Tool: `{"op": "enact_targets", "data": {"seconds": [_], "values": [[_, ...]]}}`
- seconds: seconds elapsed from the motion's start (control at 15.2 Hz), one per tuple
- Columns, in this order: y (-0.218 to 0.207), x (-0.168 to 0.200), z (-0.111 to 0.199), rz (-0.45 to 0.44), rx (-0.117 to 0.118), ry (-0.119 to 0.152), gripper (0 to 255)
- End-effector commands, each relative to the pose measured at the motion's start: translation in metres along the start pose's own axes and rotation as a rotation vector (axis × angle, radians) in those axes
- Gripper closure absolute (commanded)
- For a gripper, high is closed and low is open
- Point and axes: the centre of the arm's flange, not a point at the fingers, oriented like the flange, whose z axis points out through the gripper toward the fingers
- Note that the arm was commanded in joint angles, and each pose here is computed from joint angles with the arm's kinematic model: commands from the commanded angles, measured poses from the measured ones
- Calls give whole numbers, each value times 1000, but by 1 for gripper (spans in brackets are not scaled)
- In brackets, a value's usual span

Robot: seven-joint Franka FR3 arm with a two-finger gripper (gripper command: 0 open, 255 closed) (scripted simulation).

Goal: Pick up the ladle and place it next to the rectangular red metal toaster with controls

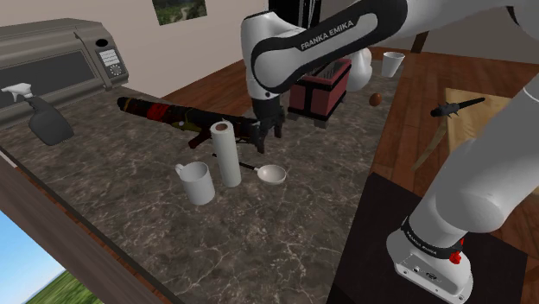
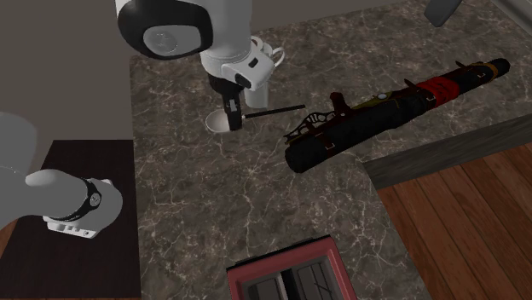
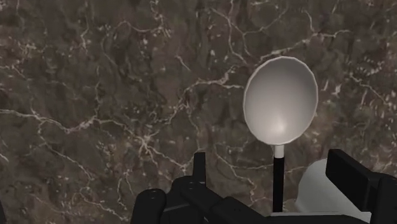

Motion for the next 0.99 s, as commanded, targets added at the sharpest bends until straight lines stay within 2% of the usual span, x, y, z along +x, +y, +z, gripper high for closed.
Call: {"op": "enact_targets", "data": {"seconds": [0.0,0.33,0.92], "values": [[-14,18,15,-15,-3,-7,0],[-44,59,53,-49,-11,-23,0],[-44,58,93,-49,-11,-23,0]]}}
